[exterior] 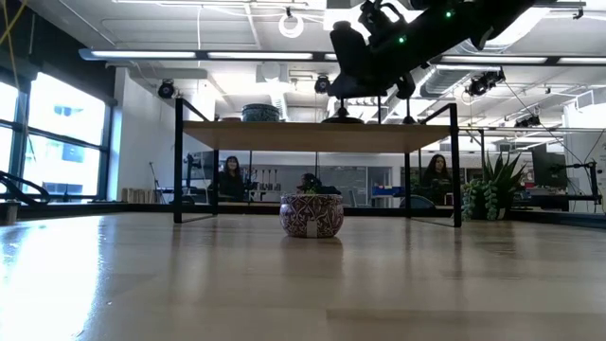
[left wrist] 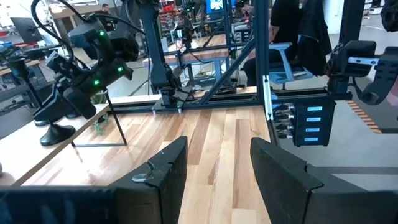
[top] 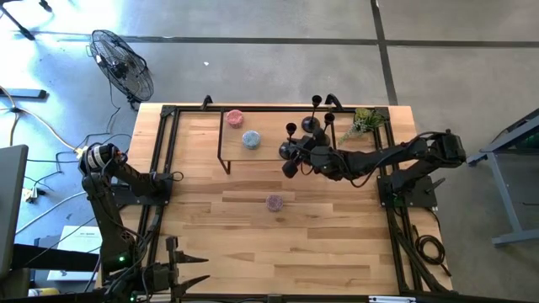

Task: Pick & Place candle stick holders
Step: Put the black candle holder on the shelf

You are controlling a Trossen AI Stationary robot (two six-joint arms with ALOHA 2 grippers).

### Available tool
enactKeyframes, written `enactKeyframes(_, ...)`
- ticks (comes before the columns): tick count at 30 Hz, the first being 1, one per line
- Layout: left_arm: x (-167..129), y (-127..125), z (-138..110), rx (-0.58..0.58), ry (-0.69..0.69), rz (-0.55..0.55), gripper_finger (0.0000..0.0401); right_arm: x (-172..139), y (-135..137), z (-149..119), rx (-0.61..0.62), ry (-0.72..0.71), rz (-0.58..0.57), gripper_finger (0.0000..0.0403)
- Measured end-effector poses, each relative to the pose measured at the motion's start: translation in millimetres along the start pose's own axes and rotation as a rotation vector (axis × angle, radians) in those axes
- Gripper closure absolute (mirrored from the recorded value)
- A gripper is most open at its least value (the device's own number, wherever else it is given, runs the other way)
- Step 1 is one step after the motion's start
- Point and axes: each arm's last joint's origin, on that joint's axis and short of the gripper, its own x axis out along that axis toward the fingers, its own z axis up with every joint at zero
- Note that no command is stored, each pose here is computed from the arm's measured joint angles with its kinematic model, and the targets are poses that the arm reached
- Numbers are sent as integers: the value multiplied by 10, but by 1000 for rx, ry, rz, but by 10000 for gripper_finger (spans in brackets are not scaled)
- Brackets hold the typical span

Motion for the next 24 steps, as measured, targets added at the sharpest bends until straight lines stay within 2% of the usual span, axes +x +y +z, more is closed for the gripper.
enactKeyframes(9, 0, 3, -8, -6, 3, -1, 229, 0, 12, 10, 11, -4, 37, 310)
enactKeyframes(24, -1, 3, -17, -15, 10, -11, 229, -140, 99, 40, 23, -27, 7, 311)
